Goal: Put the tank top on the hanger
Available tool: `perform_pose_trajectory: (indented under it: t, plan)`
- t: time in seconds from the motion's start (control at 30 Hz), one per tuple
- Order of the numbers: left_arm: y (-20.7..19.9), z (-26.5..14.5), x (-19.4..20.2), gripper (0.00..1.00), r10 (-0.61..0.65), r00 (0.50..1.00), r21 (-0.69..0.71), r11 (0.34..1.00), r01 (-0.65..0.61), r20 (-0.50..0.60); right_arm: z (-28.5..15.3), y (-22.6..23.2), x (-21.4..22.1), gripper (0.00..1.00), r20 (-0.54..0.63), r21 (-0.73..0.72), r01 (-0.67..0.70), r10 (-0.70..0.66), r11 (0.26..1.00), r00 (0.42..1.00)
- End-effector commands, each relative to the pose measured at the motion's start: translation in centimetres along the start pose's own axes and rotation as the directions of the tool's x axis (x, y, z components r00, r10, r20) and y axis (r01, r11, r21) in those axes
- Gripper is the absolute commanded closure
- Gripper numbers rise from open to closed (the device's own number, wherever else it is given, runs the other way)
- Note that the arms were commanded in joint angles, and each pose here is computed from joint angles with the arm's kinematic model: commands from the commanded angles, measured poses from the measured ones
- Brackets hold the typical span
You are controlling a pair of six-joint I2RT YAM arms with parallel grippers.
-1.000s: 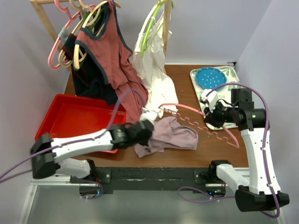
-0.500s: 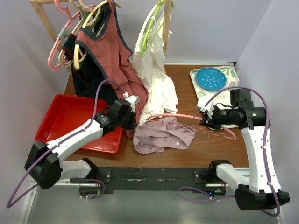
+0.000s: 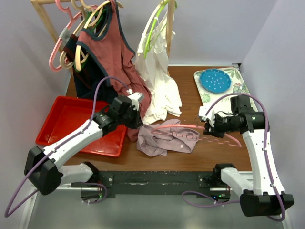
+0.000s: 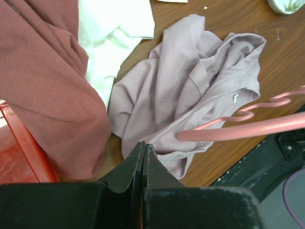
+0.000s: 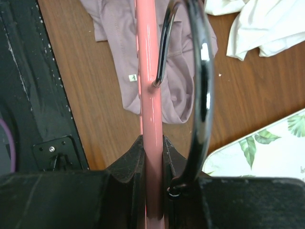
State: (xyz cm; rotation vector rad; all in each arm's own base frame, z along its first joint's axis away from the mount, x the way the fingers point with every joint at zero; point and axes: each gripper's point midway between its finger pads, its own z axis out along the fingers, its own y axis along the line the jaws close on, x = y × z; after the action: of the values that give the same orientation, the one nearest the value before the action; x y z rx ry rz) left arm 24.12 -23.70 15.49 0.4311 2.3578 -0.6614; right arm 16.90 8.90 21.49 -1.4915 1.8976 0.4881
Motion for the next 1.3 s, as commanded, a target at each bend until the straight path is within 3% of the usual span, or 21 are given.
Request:
perform_pose_trajectory:
  t: [0.0, 0.33, 0.57, 0.7, 0.9, 1.07, 1.27]
  plan:
    - [-2.0, -2.3, -2.8, 1.00, 0.038, 0.996, 0.076, 0.996, -0.044, 0.080, -0.3, 4.4, 1.3, 1.00, -0.051, -0.160, -0.109, 0.102, 0.981, 0.993]
    - [-4.3, -4.6, -5.2, 1.00, 0.079, 0.988, 0.154, 0.983, -0.098, 0.129, 1.3, 4.6, 1.5, 1.00, -0.038, -0.262, -0.108, 0.102, 0.959, 0.994]
    - [-3.1, -4.7, -5.4, 1.00, 0.166, 0.983, 0.083, 0.982, -0.172, 0.084, 1.9, 6.0, 0.7, 1.00, -0.045, -0.345, -0.039, 0.024, 0.938, 0.999]
    - [-4.8, -4.7, -5.5, 1.00, 0.181, 0.981, 0.176, 0.966, -0.191, 0.072, 3.0, 5.5, -0.2, 1.00, -0.026, -0.340, -0.028, 0.020, 0.940, 0.999]
    - [-8.6, -7.0, -6.7, 1.00, 0.217, 0.970, 0.350, 0.905, -0.241, 0.107, 4.7, 1.6, -1.5, 1.00, 0.015, -0.193, -0.064, 0.068, 0.979, 0.998]
    - [-9.1, -7.5, -5.3, 1.00, 0.275, 0.960, 0.403, 0.873, -0.273, 0.054, 4.2, 4.6, -2.6, 1.00, 0.069, -0.383, -0.004, 0.033, 0.924, 0.997]
    - [-7.0, -6.5, -2.9, 1.00, 0.323, 0.946, 0.347, 0.891, -0.293, -0.031, 2.8, 5.6, -3.7, 1.00, 0.125, -0.412, 0.084, -0.035, 0.907, 0.992]
